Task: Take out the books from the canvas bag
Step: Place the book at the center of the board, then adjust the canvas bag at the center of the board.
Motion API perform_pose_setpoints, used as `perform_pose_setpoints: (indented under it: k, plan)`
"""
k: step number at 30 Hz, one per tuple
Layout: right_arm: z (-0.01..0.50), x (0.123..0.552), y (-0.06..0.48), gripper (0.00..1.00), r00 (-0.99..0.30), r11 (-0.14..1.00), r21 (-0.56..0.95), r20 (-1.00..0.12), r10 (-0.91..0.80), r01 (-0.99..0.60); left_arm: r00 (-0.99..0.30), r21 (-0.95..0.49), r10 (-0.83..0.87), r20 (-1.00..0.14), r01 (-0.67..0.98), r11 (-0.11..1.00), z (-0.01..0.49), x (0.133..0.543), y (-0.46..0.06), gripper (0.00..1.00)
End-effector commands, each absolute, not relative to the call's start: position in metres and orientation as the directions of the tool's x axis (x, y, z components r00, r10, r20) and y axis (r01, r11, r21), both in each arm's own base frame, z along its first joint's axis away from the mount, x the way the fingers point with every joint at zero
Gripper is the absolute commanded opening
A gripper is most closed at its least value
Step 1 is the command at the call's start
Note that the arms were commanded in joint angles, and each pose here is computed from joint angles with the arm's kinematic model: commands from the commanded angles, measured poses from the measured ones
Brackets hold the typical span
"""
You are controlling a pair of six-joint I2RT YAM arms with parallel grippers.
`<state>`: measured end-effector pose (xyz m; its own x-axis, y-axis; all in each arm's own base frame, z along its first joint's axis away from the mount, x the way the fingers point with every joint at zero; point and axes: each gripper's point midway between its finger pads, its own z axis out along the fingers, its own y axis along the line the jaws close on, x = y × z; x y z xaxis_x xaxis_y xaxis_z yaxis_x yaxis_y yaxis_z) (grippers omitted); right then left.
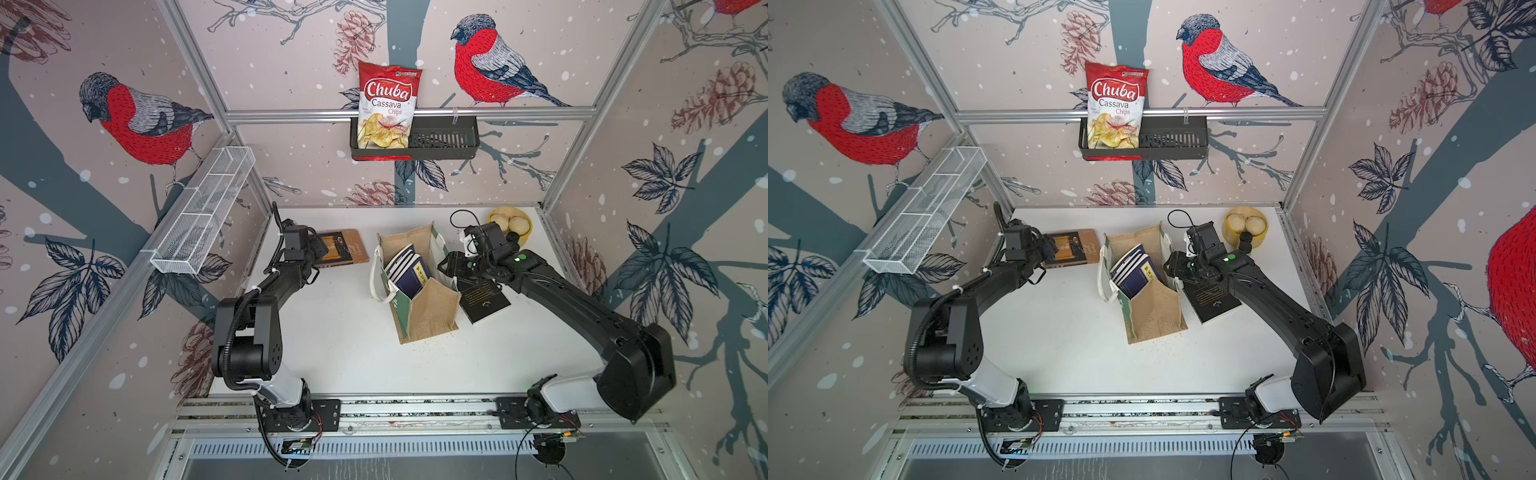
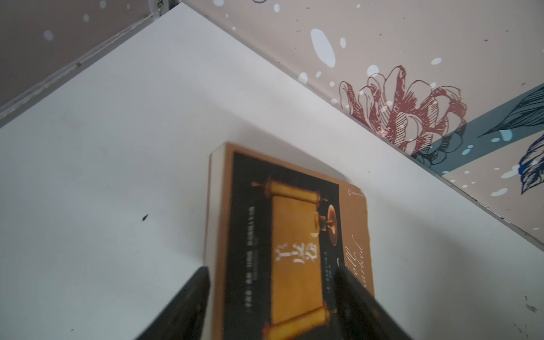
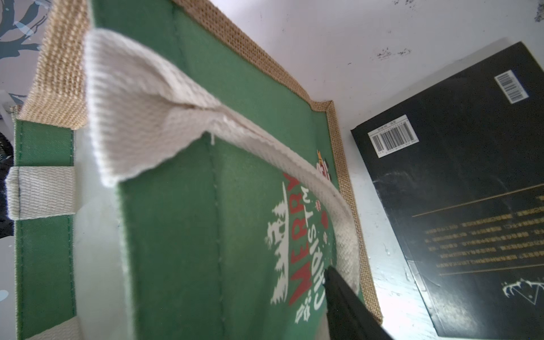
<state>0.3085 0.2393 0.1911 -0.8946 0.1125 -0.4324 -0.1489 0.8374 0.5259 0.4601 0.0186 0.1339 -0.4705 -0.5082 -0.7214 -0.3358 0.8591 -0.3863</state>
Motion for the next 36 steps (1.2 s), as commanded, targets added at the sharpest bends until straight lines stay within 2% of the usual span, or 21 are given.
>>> perform_pose_setpoints:
  k: [1, 4, 7, 10, 11, 17, 22, 31, 36]
  plan:
    - [0.197, 0.310, 0.240, 0.59, -0.883, 0.838, 0.520, -0.456, 0.108, -0.166, -0.421, -0.402, -0.532, -0.735, -0.361, 0.841, 0.145, 0.460, 0.026, 0.97]
    - [0.199, 0.311, 0.240, 0.59, -0.880, 0.838, 0.517, -0.464, 0.104, -0.173, -0.428, -0.408, -0.527, -0.734, -0.342, 0.846, 0.150, 0.458, 0.023, 0.96]
    - [0.200, 0.311, 0.241, 0.59, -0.877, 0.837, 0.516, -0.469, 0.100, -0.181, -0.494, -0.436, -0.488, -0.720, -0.225, 0.871, 0.163, 0.459, -0.002, 0.96]
    - [0.203, 0.312, 0.243, 0.59, -0.873, 0.835, 0.518, -0.477, 0.099, -0.188, -0.556, -0.485, -0.441, -0.704, -0.077, 0.871, 0.183, 0.449, -0.044, 0.95]
    - [0.204, 0.313, 0.243, 0.59, -0.872, 0.835, 0.516, -0.479, 0.097, -0.190, -0.557, -0.480, -0.404, -0.726, -0.010, 0.877, 0.205, 0.448, -0.063, 0.95]
    - [0.206, 0.319, 0.246, 0.59, -0.867, 0.835, 0.513, -0.489, 0.093, -0.200, -0.622, -0.401, -0.161, -0.766, 0.267, 0.876, 0.261, 0.403, -0.161, 0.93]
    - [0.210, 0.321, 0.252, 0.59, -0.863, 0.833, 0.512, -0.497, 0.088, -0.210, -0.661, -0.369, -0.061, -0.748, 0.338, 0.866, 0.272, 0.371, -0.191, 0.88]
    - [0.207, 0.322, 0.248, 0.58, -0.860, 0.854, 0.479, -0.505, 0.080, -0.201, -0.768, -0.328, 0.059, -0.638, 0.340, 0.881, 0.230, 0.331, -0.213, 0.84]
    - [0.203, 0.320, 0.242, 0.51, -0.861, 0.872, 0.450, -0.504, 0.068, -0.195, -0.780, -0.327, 0.073, -0.622, 0.343, 0.880, 0.223, 0.328, -0.215, 0.64]
